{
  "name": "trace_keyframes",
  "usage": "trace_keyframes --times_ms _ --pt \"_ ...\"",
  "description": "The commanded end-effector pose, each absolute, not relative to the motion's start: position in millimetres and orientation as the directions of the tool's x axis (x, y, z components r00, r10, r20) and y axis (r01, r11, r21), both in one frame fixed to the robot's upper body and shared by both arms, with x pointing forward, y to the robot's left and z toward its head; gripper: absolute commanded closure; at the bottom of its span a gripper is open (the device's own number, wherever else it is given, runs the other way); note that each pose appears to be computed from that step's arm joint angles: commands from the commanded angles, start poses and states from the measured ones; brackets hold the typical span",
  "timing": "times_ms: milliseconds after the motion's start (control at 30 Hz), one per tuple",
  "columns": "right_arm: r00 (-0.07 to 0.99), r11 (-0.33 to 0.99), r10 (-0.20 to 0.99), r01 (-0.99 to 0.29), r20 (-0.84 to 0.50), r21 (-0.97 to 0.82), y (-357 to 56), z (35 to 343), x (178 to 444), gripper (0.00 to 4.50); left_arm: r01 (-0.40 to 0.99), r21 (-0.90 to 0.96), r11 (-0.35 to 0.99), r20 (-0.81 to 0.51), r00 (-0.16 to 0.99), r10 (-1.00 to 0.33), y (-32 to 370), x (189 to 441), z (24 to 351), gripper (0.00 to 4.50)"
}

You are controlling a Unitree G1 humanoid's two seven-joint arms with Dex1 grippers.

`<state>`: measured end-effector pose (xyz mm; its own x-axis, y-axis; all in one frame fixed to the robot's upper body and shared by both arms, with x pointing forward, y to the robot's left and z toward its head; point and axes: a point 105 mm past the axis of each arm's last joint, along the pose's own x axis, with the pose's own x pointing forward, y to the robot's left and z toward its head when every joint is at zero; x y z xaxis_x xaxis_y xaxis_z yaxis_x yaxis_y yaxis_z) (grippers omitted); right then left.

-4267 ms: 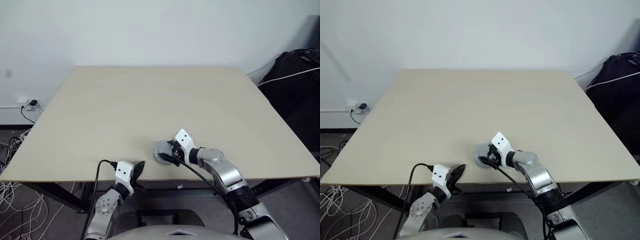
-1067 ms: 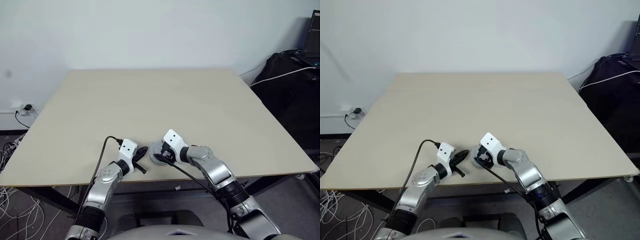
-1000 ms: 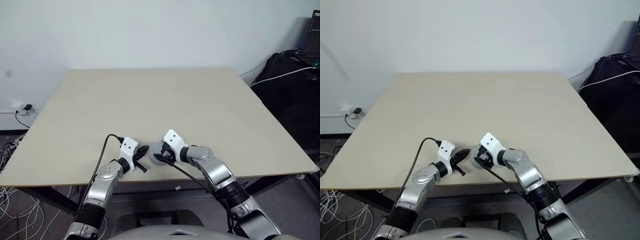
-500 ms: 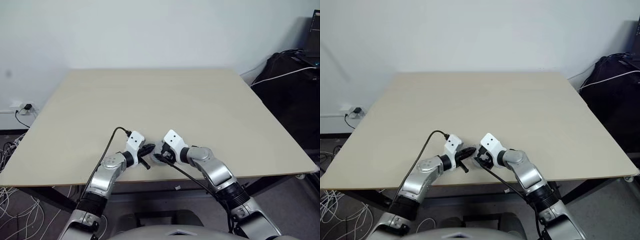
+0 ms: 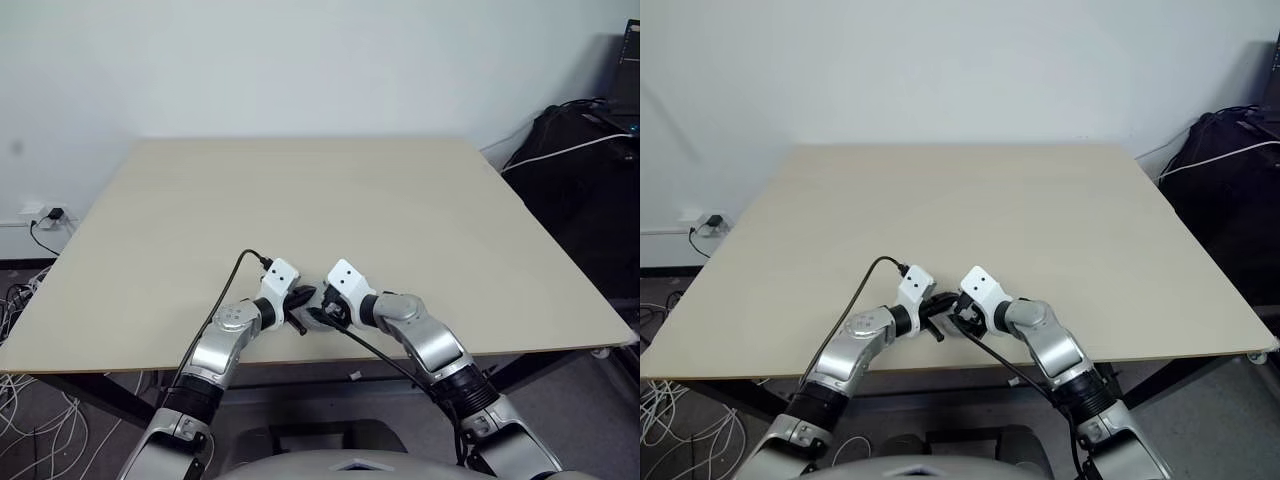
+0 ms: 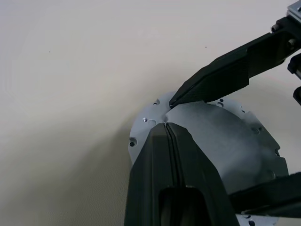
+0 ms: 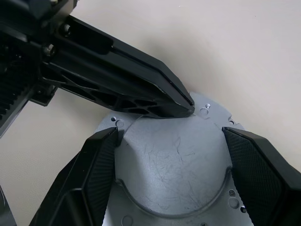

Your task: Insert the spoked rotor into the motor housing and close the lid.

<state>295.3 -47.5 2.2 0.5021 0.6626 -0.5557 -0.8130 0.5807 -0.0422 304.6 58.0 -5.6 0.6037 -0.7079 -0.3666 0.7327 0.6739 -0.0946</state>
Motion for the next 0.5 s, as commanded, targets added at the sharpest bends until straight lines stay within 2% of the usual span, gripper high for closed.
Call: trace_keyframes --times_ms 33,500 --pt "0.461 0.568 0.643 -0.823 -0.612 -0.022 -46.5 -14.2 285.3 1.24 0.726 -0.1 0.681 -0.405 0.595 -0.694 56.8 303.9 -13.0 4.5" --pt "0.454 0.555 0.661 -0.832 -0.598 -0.019 -43.2 -11.7 284.2 1.24 0.727 -0.117 0.676 -0.417 0.582 -0.698 57.5 296.6 -19.7 4.5"
